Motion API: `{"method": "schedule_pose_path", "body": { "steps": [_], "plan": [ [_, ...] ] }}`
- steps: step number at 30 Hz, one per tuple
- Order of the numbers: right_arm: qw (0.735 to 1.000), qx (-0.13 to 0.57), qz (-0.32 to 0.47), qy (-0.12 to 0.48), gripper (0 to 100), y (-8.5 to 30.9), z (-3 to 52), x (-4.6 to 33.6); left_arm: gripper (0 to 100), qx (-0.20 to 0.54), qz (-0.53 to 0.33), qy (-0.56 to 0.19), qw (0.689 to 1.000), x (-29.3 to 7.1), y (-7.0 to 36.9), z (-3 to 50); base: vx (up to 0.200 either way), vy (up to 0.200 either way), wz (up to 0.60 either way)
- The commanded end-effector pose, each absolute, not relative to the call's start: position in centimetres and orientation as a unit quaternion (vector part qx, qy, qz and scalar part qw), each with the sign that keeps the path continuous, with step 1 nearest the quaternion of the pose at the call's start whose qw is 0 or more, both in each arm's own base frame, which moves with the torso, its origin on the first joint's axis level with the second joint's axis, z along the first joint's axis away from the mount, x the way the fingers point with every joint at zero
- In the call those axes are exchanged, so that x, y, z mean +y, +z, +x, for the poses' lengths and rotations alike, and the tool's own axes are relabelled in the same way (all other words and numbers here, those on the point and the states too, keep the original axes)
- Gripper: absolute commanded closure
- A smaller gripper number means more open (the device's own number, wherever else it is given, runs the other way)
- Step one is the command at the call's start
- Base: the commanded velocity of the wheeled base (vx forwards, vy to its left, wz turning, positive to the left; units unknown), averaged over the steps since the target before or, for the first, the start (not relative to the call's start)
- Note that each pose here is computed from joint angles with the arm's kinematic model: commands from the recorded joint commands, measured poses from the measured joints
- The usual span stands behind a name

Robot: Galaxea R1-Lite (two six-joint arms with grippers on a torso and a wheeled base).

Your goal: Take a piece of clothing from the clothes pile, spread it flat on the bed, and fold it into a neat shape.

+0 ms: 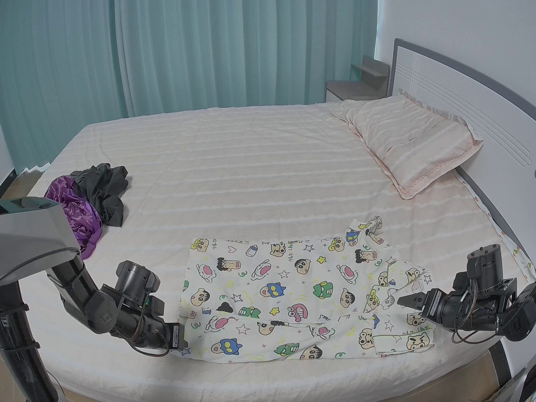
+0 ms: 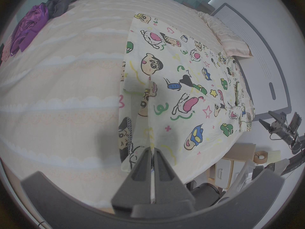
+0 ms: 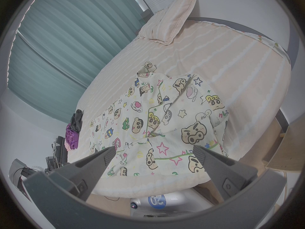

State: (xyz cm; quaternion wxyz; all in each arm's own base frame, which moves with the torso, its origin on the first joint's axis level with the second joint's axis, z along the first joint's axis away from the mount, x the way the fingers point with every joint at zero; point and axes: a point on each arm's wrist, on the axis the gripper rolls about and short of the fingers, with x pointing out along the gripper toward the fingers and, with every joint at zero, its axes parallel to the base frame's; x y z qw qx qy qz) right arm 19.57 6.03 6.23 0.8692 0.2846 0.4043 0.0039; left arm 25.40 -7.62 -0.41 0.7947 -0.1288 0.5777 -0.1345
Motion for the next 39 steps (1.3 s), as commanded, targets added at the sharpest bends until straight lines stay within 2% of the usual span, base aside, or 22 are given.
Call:
{"method": "schedule_pose_path", "body": {
  "steps": [1,10,22,23,31,34,39],
  "plan": [
    [0.869,0.404,0.285,0.004,0,6.2,19.6,6.0,100,0.579,-0.124,-0.134,0.795,-7.1,0.3,24.0,0.000,0.000,0.00],
    [0.869,0.404,0.285,0.004,0,6.2,19.6,6.0,100,0.594,-0.115,-0.121,0.787,-6.5,0.4,21.6,0.000,0.000,0.00],
    [0.869,0.404,0.285,0.004,0,6.2,19.6,6.0,100,0.604,-0.113,-0.119,0.780,-6.4,0.1,21.0,0.000,0.000,0.00],
    [0.869,0.404,0.285,0.005,0,6.3,19.6,6.0,0,0.604,-0.114,-0.119,0.780,-6.4,0.1,21.0,0.000,0.000,0.00],
    [0.875,0.391,0.284,0.009,0,6.8,19.9,6.2,0,0.587,-0.130,-0.109,0.792,-5.7,0.8,21.4,0.000,0.000,0.00],
    [0.879,0.383,0.284,0.007,0,7.0,20.1,5.9,0,0.551,-0.159,-0.109,0.812,-5.2,2.5,22.3,0.000,0.000,0.00],
    [0.889,0.388,0.241,0.007,0,6.6,19.7,4.3,0,0.523,-0.217,-0.116,0.816,-5.8,3.8,24.2,0.000,0.000,0.00]
  ]
}}
